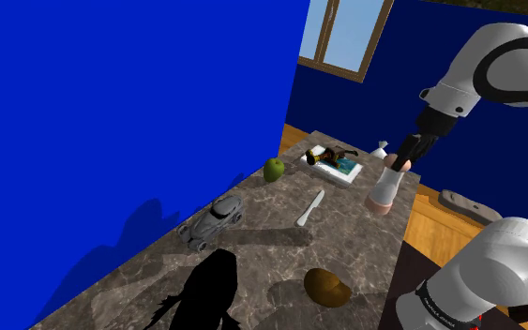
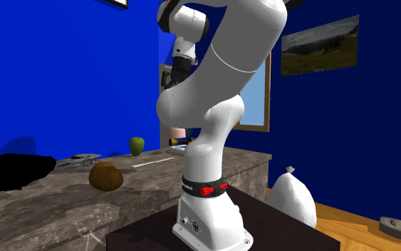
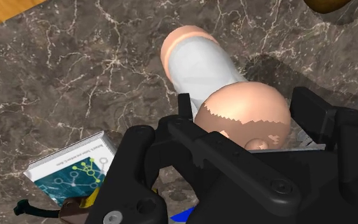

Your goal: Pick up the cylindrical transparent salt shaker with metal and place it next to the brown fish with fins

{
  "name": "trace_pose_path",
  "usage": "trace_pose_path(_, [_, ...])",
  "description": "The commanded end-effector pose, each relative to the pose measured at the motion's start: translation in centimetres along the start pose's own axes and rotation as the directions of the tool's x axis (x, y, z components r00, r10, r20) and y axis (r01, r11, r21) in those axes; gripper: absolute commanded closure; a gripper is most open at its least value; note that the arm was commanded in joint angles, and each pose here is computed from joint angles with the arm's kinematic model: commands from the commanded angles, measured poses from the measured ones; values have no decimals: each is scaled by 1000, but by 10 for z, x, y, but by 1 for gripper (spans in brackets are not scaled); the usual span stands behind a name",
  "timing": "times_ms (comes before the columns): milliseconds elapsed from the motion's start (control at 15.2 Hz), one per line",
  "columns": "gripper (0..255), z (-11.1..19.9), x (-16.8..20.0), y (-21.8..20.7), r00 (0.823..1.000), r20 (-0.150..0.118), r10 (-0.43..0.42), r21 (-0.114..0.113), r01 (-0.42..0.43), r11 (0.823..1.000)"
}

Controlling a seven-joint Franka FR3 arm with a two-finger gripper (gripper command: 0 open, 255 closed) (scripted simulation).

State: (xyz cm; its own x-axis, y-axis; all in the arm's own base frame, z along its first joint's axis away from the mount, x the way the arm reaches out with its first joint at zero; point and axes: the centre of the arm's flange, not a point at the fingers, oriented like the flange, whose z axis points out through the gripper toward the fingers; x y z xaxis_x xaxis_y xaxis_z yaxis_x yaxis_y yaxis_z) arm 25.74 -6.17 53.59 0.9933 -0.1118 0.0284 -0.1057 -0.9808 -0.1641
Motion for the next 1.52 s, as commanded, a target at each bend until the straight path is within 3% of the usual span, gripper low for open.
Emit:
trace_pose_path(0, [255, -11, -1, -1, 1000, 0, 0, 0, 0, 1000])
trace_pose_path(1452, [255, -116, 7, -31, 1000, 0, 0, 0, 0, 1000])
